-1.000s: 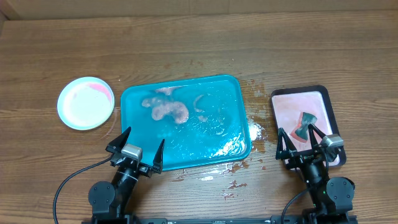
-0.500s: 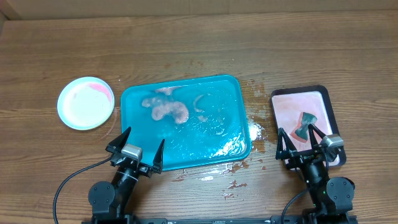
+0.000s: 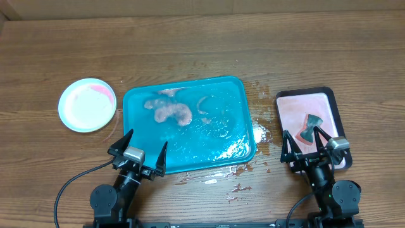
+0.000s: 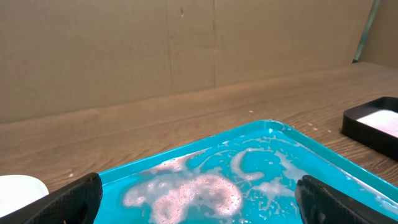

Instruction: Clean dirty plates on tray and stack at the side

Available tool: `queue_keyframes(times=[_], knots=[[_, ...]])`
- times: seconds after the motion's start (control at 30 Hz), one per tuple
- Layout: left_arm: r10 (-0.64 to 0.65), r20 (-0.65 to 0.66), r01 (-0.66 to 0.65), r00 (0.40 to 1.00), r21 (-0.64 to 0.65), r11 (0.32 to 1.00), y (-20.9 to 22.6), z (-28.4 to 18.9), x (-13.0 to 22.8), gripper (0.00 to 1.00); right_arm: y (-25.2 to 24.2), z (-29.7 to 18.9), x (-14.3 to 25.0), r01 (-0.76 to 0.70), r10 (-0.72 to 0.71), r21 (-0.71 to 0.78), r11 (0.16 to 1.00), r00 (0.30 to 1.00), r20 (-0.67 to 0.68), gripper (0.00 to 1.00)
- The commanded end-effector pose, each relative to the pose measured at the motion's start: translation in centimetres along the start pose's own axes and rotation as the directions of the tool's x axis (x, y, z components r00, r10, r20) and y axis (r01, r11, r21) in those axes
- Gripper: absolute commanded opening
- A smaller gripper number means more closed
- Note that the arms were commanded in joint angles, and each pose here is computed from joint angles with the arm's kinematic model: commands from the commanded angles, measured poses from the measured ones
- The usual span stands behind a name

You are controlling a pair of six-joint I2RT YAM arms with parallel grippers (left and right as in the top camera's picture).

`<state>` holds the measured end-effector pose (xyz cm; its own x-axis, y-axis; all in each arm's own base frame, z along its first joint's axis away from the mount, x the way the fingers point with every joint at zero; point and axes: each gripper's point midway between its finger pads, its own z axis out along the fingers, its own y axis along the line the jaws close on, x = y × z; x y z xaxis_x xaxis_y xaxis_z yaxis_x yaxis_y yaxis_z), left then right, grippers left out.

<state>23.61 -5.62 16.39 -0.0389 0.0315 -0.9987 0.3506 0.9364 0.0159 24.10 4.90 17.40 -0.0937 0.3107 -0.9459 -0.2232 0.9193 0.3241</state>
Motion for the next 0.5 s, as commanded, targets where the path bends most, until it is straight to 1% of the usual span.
queue_keyframes(times=[0.0, 0.47], knots=[[0.005, 0.008, -0.005, 1.0, 0.018, 1.0, -0.39, -0.02, -0.08, 1.0, -0.13, 0.02, 0.16, -0.001, 0.001, 0.004, 1.0, 1.0, 0.005, 1.0], [0.005, 0.008, -0.005, 1.0, 0.018, 1.0, -0.39, -0.02, -0.08, 1.0, -0.13, 0.02, 0.16, -0.001, 0.001, 0.004, 1.0, 1.0, 0.005, 1.0]])
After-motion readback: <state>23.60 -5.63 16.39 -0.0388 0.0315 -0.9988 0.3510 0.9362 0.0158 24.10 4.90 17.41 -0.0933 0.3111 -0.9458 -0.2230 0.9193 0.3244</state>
